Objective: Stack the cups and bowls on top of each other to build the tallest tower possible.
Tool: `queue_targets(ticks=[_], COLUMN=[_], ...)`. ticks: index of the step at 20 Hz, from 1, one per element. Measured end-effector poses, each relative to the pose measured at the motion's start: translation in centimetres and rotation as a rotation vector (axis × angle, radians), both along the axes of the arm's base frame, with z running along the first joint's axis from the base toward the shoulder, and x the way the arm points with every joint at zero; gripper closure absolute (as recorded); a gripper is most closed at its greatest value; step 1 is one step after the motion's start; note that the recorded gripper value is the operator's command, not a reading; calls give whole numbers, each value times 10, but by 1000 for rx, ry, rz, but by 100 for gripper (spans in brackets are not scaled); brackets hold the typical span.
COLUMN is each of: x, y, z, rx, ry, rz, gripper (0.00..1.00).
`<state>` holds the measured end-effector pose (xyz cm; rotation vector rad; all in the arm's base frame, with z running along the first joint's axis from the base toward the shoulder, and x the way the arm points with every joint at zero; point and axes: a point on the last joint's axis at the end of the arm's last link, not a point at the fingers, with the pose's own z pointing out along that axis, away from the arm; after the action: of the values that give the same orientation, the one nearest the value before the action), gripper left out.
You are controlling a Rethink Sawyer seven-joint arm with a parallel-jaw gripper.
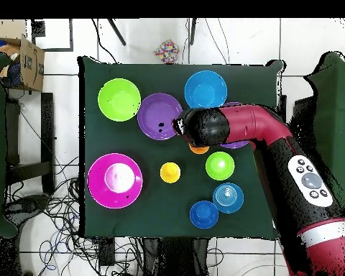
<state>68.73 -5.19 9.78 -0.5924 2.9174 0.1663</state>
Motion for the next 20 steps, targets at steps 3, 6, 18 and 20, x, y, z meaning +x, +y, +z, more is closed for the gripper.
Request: queue_targets(ticks=[3, 6, 18, 20], x=[-3, -6, -16, -18], y=[3, 6, -6, -10], z=[-2, -4, -15, -20], rx=[4, 7, 13, 14], ry=[-7, -11, -6, -17], rz=[4, 9, 1, -1], gripper=[0, 0, 0, 0])
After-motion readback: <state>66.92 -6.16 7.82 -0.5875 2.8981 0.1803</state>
